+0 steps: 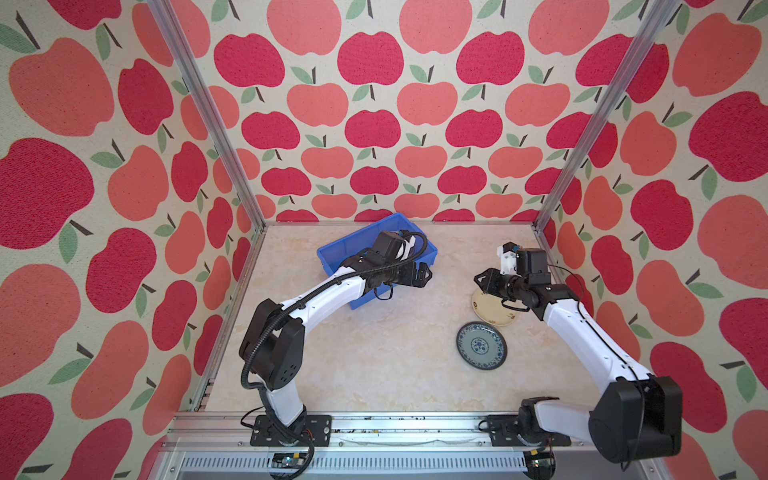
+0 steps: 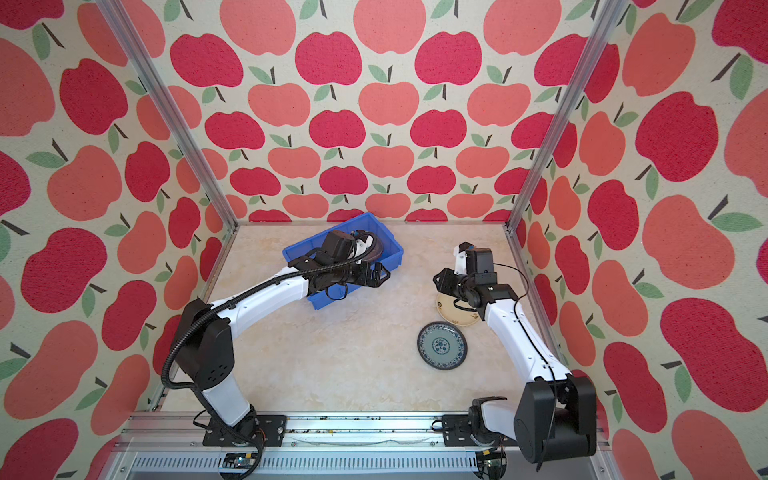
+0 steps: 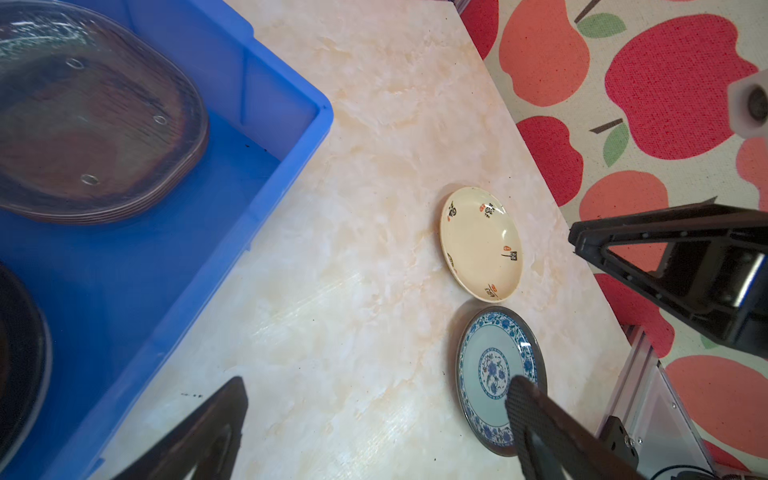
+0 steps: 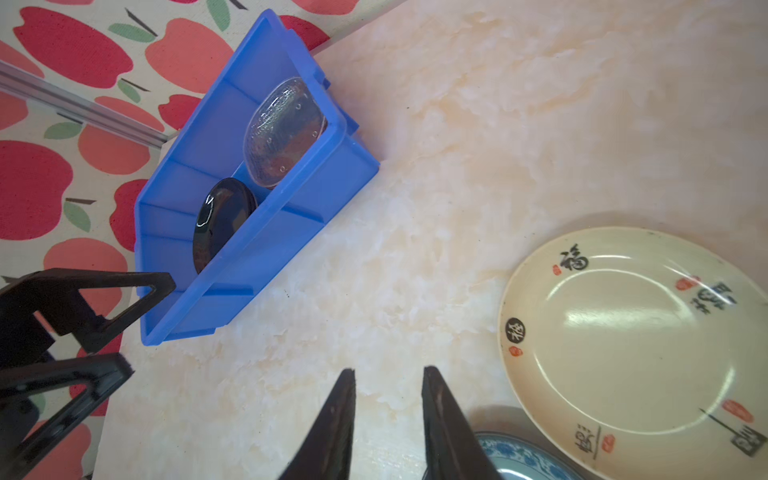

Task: Place the plates into the plastic bin on the countertop

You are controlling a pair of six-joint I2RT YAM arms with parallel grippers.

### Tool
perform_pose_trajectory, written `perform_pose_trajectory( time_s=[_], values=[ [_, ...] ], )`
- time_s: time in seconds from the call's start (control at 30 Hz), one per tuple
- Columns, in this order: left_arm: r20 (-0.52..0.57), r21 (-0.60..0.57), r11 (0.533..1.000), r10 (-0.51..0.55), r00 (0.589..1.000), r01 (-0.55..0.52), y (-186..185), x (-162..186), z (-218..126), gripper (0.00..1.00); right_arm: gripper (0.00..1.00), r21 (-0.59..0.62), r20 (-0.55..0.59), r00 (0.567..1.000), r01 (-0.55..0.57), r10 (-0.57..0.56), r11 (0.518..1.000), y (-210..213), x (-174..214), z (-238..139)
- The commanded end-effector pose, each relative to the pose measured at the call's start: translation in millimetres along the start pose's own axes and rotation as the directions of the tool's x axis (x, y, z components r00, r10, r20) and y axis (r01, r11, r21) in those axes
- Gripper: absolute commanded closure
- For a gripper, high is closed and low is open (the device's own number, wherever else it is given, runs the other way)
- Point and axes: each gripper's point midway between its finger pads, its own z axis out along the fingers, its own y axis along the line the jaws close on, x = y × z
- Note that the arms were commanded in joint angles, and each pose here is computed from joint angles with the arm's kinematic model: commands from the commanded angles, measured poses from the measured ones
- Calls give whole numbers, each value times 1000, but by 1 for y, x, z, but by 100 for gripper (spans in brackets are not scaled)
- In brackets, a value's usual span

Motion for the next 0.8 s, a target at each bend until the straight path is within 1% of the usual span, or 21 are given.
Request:
perform_pose_trajectory(
  time_s=[0.0, 0.1, 0.17, 0.3, 0.43, 0.53, 0.6, 0.7, 0.77],
  values=[
    [-12, 84, 995, 53, 999, -52, -24, -5, 18, 3, 69, -2, 66, 993, -94, 94, 996, -18, -3, -7],
    [-64, 107, 992, 76, 995, -69, -37, 0, 39, 7, 69, 28, 103, 982, -160, 156, 987, -38, 2, -13],
    [-90, 118, 990, 87, 992, -76, -41, 4, 54, 8, 69, 58, 136, 974, -189, 179, 980, -49, 3, -19],
    [-133, 135, 988, 93, 987, -75, -47, 7, 87, 17, 69, 81, 172, 964, -220, 204, 972, -61, 7, -27],
    [-176, 141, 988, 93, 980, -69, -50, 14, 122, 28, 70, 94, 205, 954, -241, 218, 966, -66, 9, -35],
    [-194, 144, 989, 65, 979, -37, -48, 18, 143, 34, 70, 102, 234, 948, -246, 217, 964, -68, 10, -41],
    [-197, 144, 989, 47, 979, -19, -47, 20, 153, 36, 70, 100, 233, 947, -251, 223, 963, -68, 13, -42],
    [-198, 156, 988, 24, 980, 8, -49, 23, 166, 41, 70, 91, 218, 947, -259, 234, 962, -68, 16, -39],
    [-209, 155, 988, 6, 978, 27, -48, 27, 173, 41, 70, 83, 217, 946, -265, 242, 961, -68, 18, -37]
  ],
)
